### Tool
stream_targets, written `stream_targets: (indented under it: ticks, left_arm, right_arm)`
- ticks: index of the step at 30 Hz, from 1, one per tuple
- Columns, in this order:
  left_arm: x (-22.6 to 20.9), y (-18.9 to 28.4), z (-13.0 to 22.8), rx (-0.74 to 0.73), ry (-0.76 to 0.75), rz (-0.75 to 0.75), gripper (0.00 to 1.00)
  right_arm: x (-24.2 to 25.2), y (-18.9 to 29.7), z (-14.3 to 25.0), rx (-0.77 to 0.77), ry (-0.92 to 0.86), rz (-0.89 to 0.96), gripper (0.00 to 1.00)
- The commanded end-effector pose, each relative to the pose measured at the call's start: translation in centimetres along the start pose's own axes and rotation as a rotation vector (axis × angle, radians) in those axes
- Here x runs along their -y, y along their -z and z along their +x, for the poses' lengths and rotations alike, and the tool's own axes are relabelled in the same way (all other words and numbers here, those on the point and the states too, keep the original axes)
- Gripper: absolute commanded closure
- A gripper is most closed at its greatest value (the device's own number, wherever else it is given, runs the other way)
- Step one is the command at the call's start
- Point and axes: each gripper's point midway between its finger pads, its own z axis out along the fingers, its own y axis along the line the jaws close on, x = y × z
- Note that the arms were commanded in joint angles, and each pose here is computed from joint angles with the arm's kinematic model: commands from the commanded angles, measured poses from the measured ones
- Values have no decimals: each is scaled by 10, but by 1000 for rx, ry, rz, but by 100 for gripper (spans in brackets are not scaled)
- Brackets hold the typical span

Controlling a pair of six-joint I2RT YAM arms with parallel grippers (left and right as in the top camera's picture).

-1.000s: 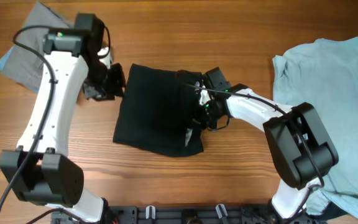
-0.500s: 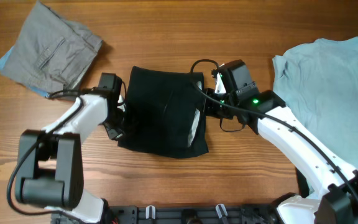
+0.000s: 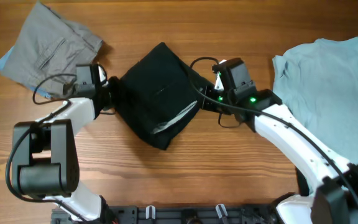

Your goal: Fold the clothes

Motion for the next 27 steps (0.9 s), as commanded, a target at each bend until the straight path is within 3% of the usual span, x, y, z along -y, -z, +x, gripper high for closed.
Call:
stream_targets:
  ticks: [1,4,6,9,13,17,20,25,27]
  left_arm:
    - [75,21,-50,45,-141,196,96]
    - [112,44,-65,-1,-196,248,94]
    - [123,61,-64,-58,-209,232,80]
    - [122,85,-49,-166,-212,165,61]
    - [96,109,-10,-330,-237,45,27]
    - [24,124,33,-500,-201,-272,20]
    - [5,117,54,-556,-153,-308,18]
    - [-29,85,84,-542,16,-342,0]
    - [-34,71,98,-542,73,-292,0]
  right_arm:
    - [12,-31,-4,-2,6,28,78]
    - [0,-58,-7,-15,22,-69,74]
    - [5,-74,-4,-31,10,-70,78]
    - [26,-93,7,-71,-42,-10,95]
    - [68,-103,39,-192,-202,138,96]
    - [81,-93,68,-334,-311,169,95]
    - [81,-90,77,-376,-324,171,96]
    - [82,-88,80,-391,-291,171,96]
    - [81,-89,79,-389,-272,165,96]
